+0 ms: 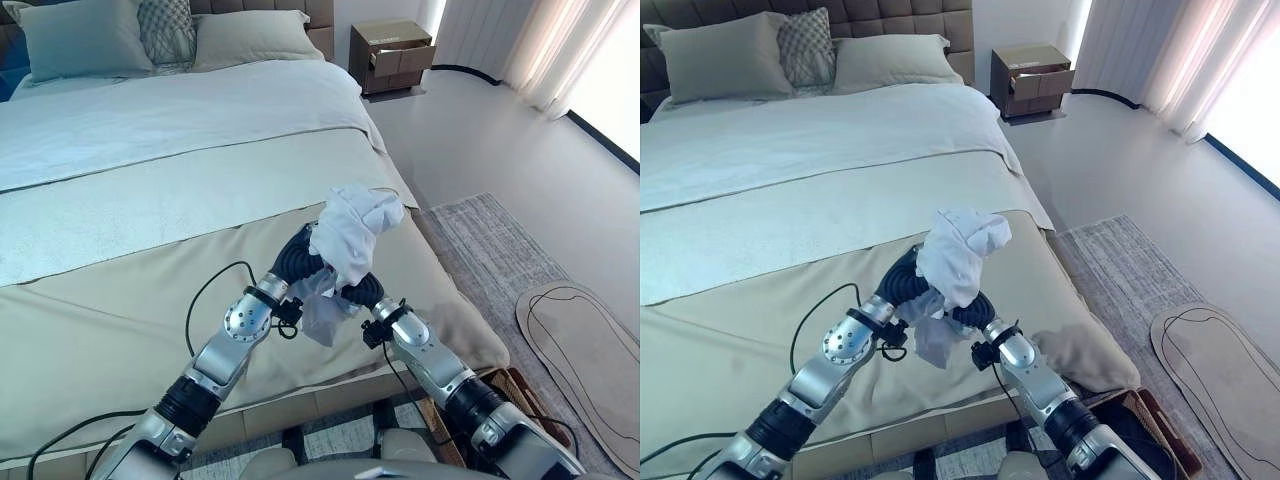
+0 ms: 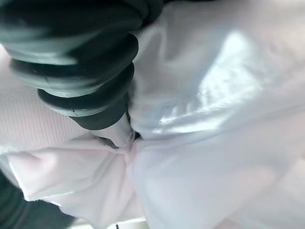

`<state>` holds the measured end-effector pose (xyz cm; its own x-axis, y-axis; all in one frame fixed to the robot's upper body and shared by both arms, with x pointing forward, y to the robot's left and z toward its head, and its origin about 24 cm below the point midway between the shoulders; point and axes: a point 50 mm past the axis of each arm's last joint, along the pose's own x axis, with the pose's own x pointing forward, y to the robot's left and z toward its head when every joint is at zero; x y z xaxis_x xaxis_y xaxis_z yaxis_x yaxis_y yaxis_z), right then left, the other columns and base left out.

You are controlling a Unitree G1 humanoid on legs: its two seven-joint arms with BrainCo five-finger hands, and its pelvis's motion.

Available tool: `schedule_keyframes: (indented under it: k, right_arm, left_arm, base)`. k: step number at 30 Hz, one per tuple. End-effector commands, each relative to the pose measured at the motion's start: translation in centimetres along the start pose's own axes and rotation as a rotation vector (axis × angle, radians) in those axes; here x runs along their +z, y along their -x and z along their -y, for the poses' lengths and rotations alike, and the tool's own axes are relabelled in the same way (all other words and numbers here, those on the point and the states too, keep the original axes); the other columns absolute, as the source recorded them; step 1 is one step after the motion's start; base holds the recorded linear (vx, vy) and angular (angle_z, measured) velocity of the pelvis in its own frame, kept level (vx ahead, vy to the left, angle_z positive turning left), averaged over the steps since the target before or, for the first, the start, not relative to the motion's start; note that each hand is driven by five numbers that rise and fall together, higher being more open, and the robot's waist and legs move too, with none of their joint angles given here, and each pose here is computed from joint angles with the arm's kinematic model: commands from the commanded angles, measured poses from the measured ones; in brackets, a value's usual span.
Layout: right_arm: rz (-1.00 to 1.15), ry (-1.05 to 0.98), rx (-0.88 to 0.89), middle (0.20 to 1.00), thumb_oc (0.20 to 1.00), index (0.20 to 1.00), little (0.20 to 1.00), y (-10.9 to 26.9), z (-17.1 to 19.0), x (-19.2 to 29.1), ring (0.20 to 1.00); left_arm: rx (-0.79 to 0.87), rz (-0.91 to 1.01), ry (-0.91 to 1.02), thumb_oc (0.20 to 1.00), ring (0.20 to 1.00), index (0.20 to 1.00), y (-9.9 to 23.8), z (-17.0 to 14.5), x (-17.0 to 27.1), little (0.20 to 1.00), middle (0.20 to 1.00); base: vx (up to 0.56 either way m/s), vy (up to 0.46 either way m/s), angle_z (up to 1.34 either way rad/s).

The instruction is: Pick up clothes into the bucket

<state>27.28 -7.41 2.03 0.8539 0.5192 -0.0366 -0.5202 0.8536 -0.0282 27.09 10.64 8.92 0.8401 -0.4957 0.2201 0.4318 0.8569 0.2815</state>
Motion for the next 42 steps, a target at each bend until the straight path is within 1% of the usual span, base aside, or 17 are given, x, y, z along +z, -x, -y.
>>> schedule_keyframes:
  k: [1, 5, 6, 7, 8, 9, 12, 15, 23, 27, 32, 37, 42]
  right_arm:
    - [0.121, -0.051, -0.06, 0.2, 0.2, 0.2, 0.2, -0.4, 0.7, 1.9, 0.2]
    - [0.096, -0.048, -0.14, 0.2, 0.2, 0.2, 0.2, 0.9, 2.2, 1.0, 0.2]
    - [0.094, -0.076, -0.199, 0.2, 0.2, 0.2, 0.2, 1.7, 3.1, 0.6, 0.2]
    - [0.094, -0.077, -0.199, 0.2, 0.2, 0.2, 0.2, 1.7, 3.1, 0.6, 0.2]
    - [0.097, -0.103, -0.226, 0.2, 0.2, 0.2, 0.2, 2.0, 3.5, 0.5, 0.2]
    - [0.104, -0.138, -0.266, 0.2, 0.2, 0.2, 0.2, 2.5, 4.1, 0.3, 0.2]
    - [0.163, -0.23, -0.358, 0.2, 0.2, 0.2, 0.2, 3.5, 5.3, 0.9, 0.2]
    - [0.181, -0.266, -0.405, 0.2, 0.2, 0.2, 0.2, 4.2, 6.1, 0.8, 0.2]
    - [0.251, -0.388, -0.521, 0.2, 0.2, 0.2, 0.2, 5.6, 7.7, 0.9, 0.2]
    - [0.293, -0.405, -0.562, 0.2, 0.2, 0.2, 0.2, 6.2, 8.4, 1.3, 0.2]
    - [0.318, -0.376, -0.665, 0.2, 0.2, 0.2, 0.2, 8.5, 10.1, 1.3, 0.2]
    - [0.311, -0.342, -0.794, 0.2, 0.2, 0.2, 0.2, 11.0, 11.9, 0.6, 0.2]
    - [0.305, -0.292, -0.931, 0.2, 0.2, 0.2, 0.2, 13.8, 13.4, 0.2, 0.2]
  left_arm:
    - [0.029, 0.168, -0.001, 0.2, 0.2, 0.2, -0.7, -0.6, 2.8, 0.2, 0.2]
    - [0.069, 0.143, -0.02, 0.2, 0.2, 0.2, -0.2, -1.2, 2.2, 0.2, 0.2]
    - [0.099, 0.125, -0.04, 0.2, 0.2, 0.2, 0.2, -1.5, 1.7, 0.2, 0.2]
    - [0.099, 0.125, -0.04, 0.2, 0.2, 0.2, 0.2, -1.5, 1.7, 0.2, 0.2]
    - [0.111, 0.117, -0.048, 0.253, 0.253, 0.253, 0.3, -1.7, 1.6, 0.253, 0.253]
    - [0.131, 0.099, -0.051, 1.0, 1.0, 1.0, 0.5, -1.9, 1.2, 1.0, 1.0]
    - [0.183, 0.045, -0.046, 1.0, 1.0, 1.0, 1.3, -2.4, 0.1, 1.0, 1.0]
    - [0.207, 0.021, -0.039, 1.0, 1.0, 1.0, 1.8, -2.7, -0.5, 1.0, 1.0]
    - [0.205, -0.166, -0.067, 1.0, 1.0, 1.0, 3.9, -2.8, -4.0, 1.0, 1.0]
    - [0.226, -0.247, -0.094, 1.0, 1.0, 1.0, 5.4, -3.3, -5.5, 1.0, 1.0]
    - [0.27, -0.326, -0.117, 1.0, 1.0, 1.0, 7.9, -4.3, -6.6, 1.0, 1.0]
    - [0.343, -0.336, -0.051, 1.0, 1.0, 1.0, 9.7, -5.0, -6.9, 1.0, 1.0]
    - [0.356, -0.285, 0.036, 1.0, 1.0, 1.0, 9.7, -4.8, -6.5, 1.0, 1.0]
  base:
    - [0.0, 0.0, 0.0]
    - [0.0, 0.0, 0.0]
    - [0.0, 0.0, 0.0]
    - [0.0, 0.0, 0.0]
    - [0.0, 0.0, 0.0]
    - [0.0, 0.0, 0.0]
    - [0.0, 0.01, -0.04]
    - [-0.01, 0.008, -0.07]
    - [0.0, 0.003, -0.04]
    - [0.0, 0.005, -0.05]
    - [0.0, 0.0, 0.0]
    - [-0.01, 0.009, -0.02]
    - [-0.04, 0.036, -0.06]
